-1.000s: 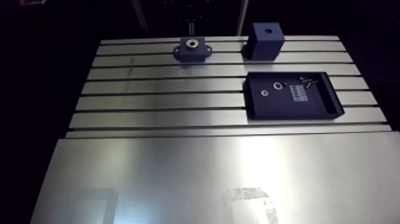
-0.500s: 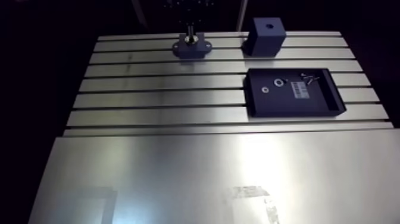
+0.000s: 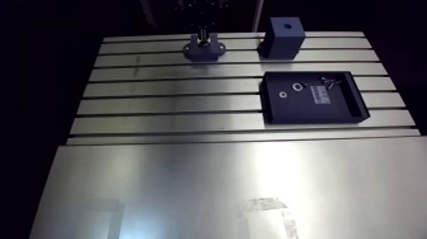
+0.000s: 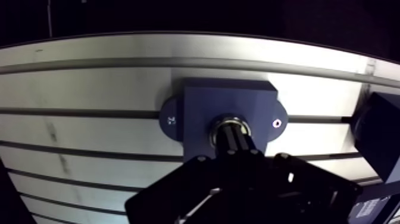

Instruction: Pick up the bearing and press it into the housing until flush.

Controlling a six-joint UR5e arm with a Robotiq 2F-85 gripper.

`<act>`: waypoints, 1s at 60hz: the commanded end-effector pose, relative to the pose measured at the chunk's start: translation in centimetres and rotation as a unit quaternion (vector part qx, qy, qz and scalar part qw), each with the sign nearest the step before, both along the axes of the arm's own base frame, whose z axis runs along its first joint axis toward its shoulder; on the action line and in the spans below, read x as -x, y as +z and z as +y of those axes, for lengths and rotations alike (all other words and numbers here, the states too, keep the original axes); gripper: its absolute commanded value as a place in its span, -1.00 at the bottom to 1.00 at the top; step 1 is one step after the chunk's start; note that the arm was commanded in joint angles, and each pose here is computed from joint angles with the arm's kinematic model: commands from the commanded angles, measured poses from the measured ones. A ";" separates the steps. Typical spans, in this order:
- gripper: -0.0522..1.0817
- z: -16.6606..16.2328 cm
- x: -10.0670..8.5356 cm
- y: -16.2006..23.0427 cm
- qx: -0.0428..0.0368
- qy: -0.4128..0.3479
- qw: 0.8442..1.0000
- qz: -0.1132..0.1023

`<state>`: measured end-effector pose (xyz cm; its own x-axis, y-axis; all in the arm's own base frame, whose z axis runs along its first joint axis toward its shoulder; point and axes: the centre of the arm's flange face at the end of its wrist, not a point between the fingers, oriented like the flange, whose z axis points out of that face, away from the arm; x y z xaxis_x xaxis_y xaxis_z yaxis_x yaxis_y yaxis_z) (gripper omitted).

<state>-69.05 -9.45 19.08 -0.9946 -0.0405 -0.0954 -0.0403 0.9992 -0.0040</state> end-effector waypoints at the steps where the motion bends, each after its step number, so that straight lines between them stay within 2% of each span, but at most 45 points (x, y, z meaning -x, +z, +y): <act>1: 0.99 0.1 -0.1 -0.3 -0.001 0.000 1.000 -0.003; 60: 0.99 -0.1 -0.1 -0.8 -0.001 0.005 1.000 -0.004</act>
<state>-68.94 -9.48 18.59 -0.9940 -0.0478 -0.0987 -0.0478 0.9989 -0.0022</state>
